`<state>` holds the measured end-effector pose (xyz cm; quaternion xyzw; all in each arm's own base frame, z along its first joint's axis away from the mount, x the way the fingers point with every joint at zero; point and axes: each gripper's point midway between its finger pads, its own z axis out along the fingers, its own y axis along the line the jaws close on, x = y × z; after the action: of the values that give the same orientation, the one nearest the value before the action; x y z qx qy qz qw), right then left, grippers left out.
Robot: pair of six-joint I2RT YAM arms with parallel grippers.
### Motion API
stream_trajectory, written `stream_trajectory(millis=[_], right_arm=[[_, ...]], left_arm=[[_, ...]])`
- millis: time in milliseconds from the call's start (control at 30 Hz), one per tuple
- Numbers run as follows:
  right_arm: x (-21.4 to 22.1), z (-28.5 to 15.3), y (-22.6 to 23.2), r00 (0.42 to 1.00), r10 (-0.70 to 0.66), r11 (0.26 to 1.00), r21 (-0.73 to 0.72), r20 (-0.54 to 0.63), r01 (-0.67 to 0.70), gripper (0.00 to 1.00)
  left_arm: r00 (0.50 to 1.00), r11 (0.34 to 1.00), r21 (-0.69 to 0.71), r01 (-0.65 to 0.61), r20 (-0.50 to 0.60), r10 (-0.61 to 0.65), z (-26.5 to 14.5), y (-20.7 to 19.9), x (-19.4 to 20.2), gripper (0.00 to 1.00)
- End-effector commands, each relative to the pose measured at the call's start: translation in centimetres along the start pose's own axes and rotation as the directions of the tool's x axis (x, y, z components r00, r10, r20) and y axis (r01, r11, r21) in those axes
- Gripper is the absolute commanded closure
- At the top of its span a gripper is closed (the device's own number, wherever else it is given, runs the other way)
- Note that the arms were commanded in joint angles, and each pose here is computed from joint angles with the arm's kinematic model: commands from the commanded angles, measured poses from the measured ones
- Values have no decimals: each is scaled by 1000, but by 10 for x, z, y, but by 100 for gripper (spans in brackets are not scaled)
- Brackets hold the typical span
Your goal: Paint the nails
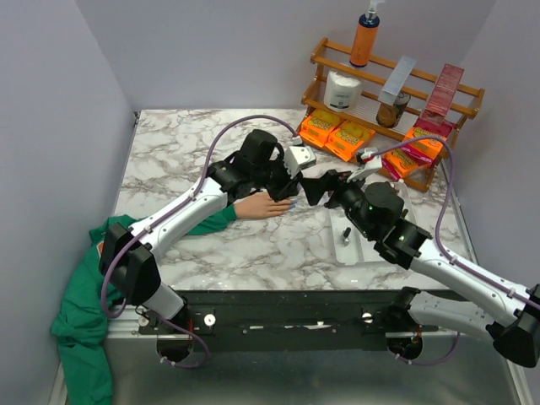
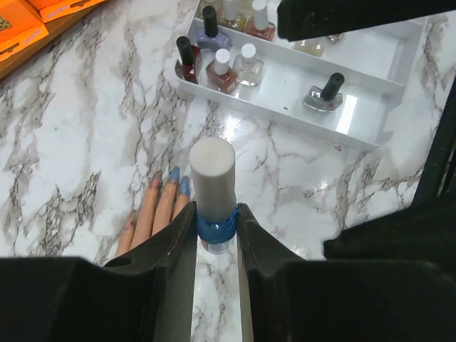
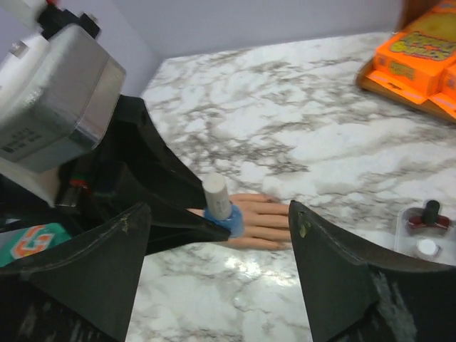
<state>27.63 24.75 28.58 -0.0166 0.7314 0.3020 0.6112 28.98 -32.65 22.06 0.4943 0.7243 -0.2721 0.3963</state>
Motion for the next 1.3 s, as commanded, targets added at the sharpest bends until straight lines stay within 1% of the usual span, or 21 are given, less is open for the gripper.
stream_trajectory(millis=[0,33,67,167,233,267,333,367,433,467,533,567,600,633,667,733,767,800,900,1133,1267], right_arm=[[8,-27,48,986,-150,924,-366,-68,116,5],[7,-31,51,982,-177,907,-398,-59,139,0],[9,-36,53,974,-221,873,-457,-55,172,0],[9,-42,43,960,-277,833,-510,-44,217,0],[4,-48,41,949,-314,794,-550,-6,259,1],[3,-56,45,941,-339,745,-608,10,275,2],[-2,-66,51,911,-403,659,-663,88,355,4],[-3,-72,55,893,-431,602,-698,127,389,7],[-7,-77,56,862,-470,542,-708,191,452,7],[-5,-86,60,855,-475,485,-750,206,451,7],[-7,-93,65,839,-487,414,-782,243,466,8],[-5,-95,66,839,-488,387,-803,239,453,10],[-2,-102,71,837,-487,328,-837,248,439,11],[2,-103,72,842,-490,312,-855,227,413,12],[-3,-109,79,840,-486,267,-874,242,406,17],[3,-102,78,848,-494,268,-894,192,358,23],[0,-101,81,848,-492,254,-900,196,355,30],[4,-101,82,853,-490,233,-915,182,329,33],[2,-102,87,857,-481,197,-930,184,310,38],[3,-100,88,865,-476,193,-940,160,280,47],[10,-94,86,874,-473,204,-951,112,232,57]], left_arm=[[993,992,101,-70,106,60,-12,-22,-26,100],[992,991,109,-82,109,70,-14,-23,-26,100],[991,987,130,-91,107,77,-15,-27,-25,100],[988,964,230,-130,116,105,-23,-47,-24,100],[987,941,310,-138,127,103,-32,-63,-24,100],[984,930,332,-156,134,117,-35,-68,-24,100],[984,905,394,-160,132,116,-43,-81,-20,100],[982,880,445,-168,151,111,-49,-90,-22,100],[978,849,491,-193,164,127,-59,-102,-20,100],[976,825,527,-202,180,124,-64,-109,-21,100],[972,801,555,-224,191,140,-72,-116,-21,100],[969,792,564,-234,198,146,-74,-118,-21,100],[972,777,588,-225,193,136,-79,-123,-19,100],[964,767,589,-255,213,157,-80,-124,-20,100],[964,760,596,-258,215,159,-82,-126,-20,100],[962,745,613,-264,222,159,-86,-130,-19,100],[962,743,614,-267,222,161,-86,-131,-19,100],[960,741,614,-271,227,163,-87,-131,-20,100],[960,738,617,-272,230,161,-87,-132,-21,100],[957,722,632,-281,243,159,-91,-135,-24,100],[963,730,632,-259,231,142,-86,-135,-28,100]])
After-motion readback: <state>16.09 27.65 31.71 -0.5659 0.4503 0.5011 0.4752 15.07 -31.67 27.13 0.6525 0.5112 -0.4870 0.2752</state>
